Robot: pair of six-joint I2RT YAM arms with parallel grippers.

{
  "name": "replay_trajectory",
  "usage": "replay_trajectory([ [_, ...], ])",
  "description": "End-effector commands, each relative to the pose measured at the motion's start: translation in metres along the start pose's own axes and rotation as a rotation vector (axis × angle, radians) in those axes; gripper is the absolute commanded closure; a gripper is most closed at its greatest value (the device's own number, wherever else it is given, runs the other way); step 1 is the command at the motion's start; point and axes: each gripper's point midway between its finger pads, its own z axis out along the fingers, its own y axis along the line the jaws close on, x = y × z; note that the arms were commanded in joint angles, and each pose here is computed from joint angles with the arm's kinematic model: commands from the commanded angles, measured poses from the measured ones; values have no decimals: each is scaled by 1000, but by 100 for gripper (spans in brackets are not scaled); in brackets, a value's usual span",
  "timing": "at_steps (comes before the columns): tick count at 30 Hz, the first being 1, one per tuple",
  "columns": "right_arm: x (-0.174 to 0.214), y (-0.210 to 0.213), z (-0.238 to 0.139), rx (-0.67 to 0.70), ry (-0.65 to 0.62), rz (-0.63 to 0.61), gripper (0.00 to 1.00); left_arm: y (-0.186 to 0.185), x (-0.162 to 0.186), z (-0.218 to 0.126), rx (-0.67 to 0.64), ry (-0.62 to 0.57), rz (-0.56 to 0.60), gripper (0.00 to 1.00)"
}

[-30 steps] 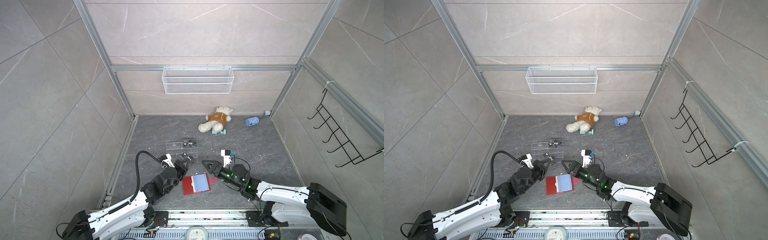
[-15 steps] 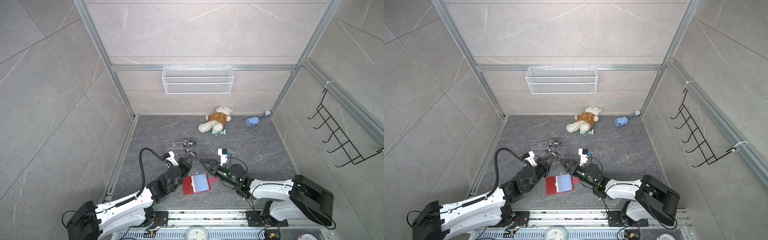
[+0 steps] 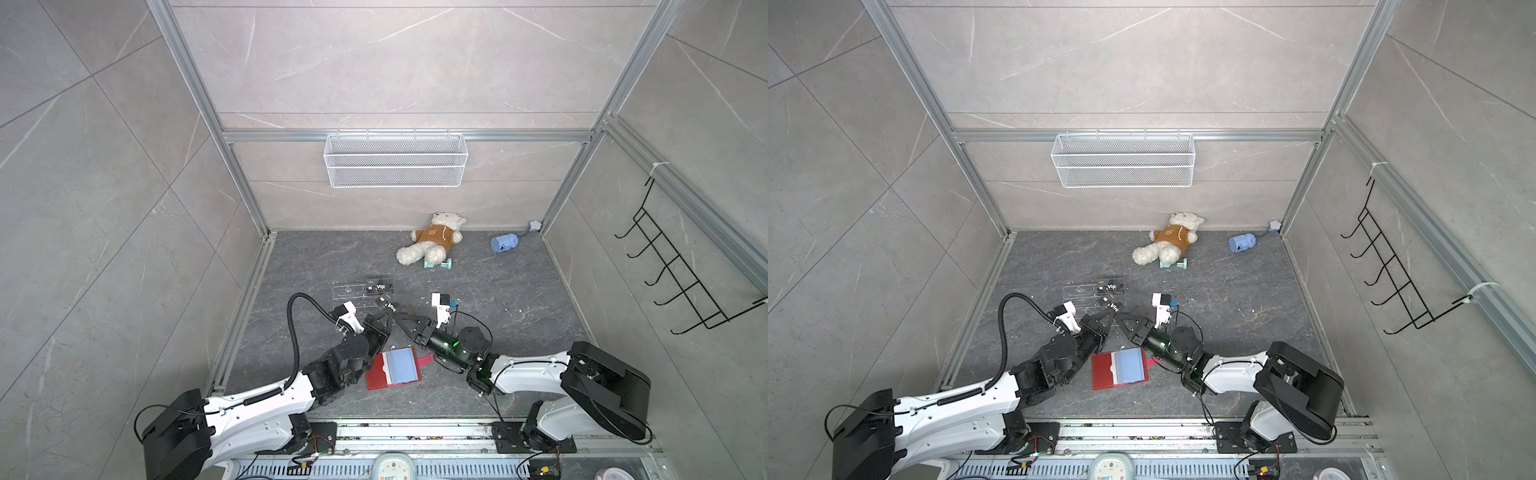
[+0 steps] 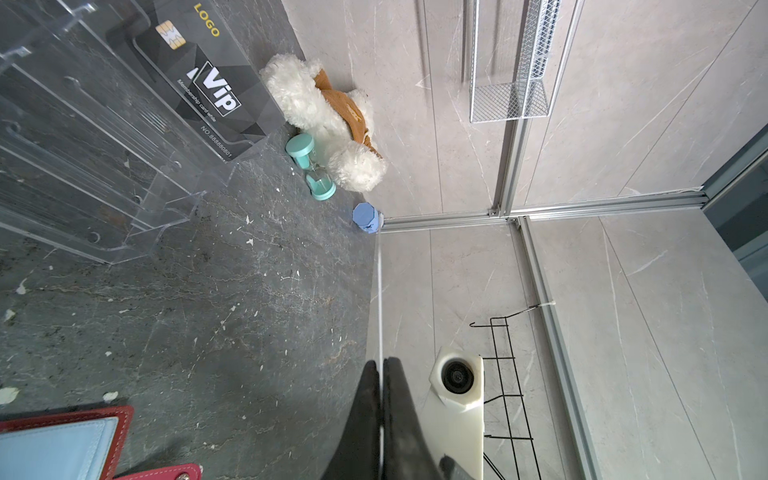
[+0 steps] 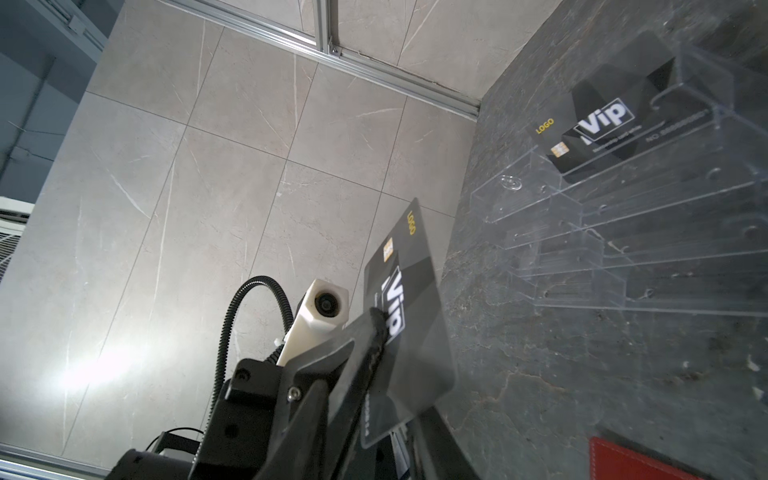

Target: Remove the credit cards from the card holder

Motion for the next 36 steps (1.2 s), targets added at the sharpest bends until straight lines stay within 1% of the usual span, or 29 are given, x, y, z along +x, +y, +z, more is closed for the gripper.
replay_trajectory([
  [1,-3,16,4,-64,-6,-5,75,-33,-7,1,91,-42,-17,100],
  [4,-3,19,4,-77,-5,-7,84,-34,-5,1,95,-42,-16,100],
  [5,-3,18,5,-73,0,-10,85,-34,-5,1,97,-41,-15,100],
  [18,-6,20,3,-88,-20,-7,94,-35,2,3,107,-34,-15,100],
  [21,-6,21,3,-89,-22,-5,100,-34,4,3,107,-29,-13,100],
  [27,-7,21,1,-91,-23,-9,100,-32,6,4,104,-30,-10,100],
  [29,-6,21,0,-90,-20,-13,100,-33,7,4,99,-28,5,95],
  [36,-5,16,-6,-61,-8,-45,100,-33,5,1,80,-27,46,71],
])
